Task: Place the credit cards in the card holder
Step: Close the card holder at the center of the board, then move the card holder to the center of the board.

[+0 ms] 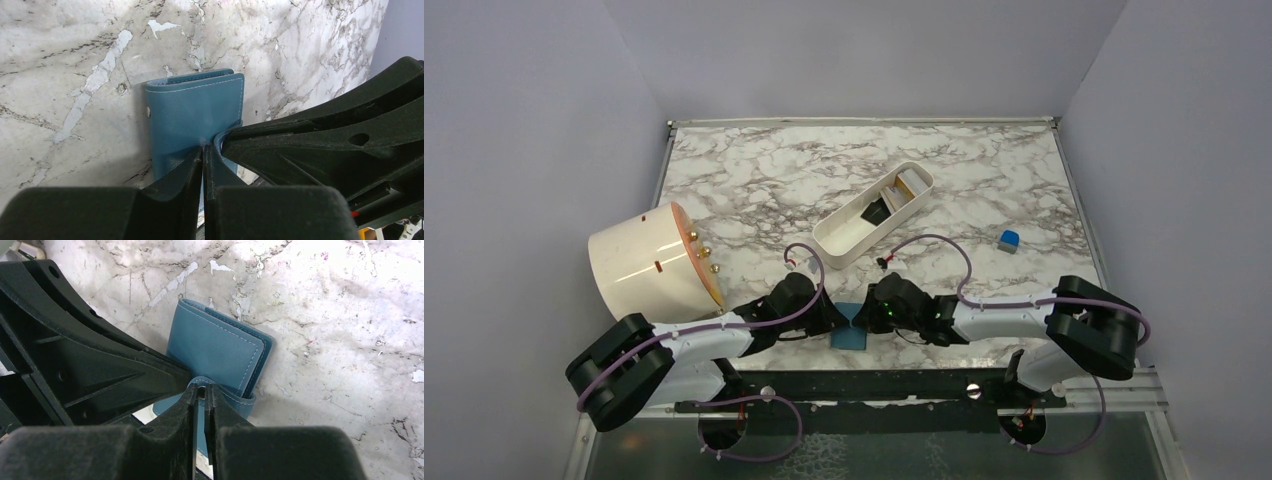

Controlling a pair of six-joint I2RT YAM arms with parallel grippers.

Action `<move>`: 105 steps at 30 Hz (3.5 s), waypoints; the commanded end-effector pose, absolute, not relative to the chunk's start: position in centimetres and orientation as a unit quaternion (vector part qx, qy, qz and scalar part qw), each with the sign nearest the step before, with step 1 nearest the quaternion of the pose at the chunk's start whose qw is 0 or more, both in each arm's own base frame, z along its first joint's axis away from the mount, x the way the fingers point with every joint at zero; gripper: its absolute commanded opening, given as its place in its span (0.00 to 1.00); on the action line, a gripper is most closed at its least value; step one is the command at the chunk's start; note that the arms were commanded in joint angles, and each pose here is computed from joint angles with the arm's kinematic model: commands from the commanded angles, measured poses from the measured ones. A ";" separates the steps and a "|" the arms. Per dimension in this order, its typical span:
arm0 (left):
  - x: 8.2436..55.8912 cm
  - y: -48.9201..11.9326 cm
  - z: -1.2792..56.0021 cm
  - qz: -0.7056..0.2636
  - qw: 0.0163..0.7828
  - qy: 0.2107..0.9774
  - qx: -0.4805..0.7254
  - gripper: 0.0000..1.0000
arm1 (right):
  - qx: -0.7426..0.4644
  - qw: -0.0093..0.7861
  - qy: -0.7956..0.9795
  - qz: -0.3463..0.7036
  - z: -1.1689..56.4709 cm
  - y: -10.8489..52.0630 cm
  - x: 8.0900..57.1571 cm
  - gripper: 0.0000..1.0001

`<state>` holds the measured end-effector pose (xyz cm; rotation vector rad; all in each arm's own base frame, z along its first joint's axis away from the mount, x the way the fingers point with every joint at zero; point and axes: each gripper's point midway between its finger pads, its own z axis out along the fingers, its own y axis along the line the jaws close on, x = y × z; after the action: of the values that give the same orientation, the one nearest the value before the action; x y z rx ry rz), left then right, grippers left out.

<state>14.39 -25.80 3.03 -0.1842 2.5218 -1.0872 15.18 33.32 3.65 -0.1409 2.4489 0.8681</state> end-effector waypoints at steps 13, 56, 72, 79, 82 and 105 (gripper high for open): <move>13.2 -23.8 0.4 -0.322 0.176 0.928 -0.062 0.00 | -0.112 0.244 0.936 0.228 0.3 31.5 13.2 0.06; 13.1 -20.4 -1.9 -0.239 0.189 0.950 -0.071 0.00 | -0.188 0.243 0.951 -0.026 -6.0 25.5 6.9 0.01; 12.4 -21.0 -0.9 -0.275 0.175 0.942 -0.081 0.00 | -0.236 0.276 0.925 -0.113 -8.2 23.6 6.0 0.01; 13.0 -19.8 -0.9 -0.259 0.189 0.943 -0.084 0.00 | -0.267 0.242 0.929 -0.082 -10.3 24.1 4.5 0.01; 13.0 -20.0 -0.9 -0.261 0.184 0.944 -0.078 0.00 | -0.258 0.238 0.934 -0.070 -10.2 23.8 4.3 0.01; 18.7 -20.1 16.1 -0.270 0.375 0.887 0.010 0.64 | -0.147 0.421 0.891 0.080 12.4 29.6 9.5 0.39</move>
<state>18.15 -21.71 13.12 -0.0585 2.3278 -0.7916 10.19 30.48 9.40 -0.3865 2.2031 0.1268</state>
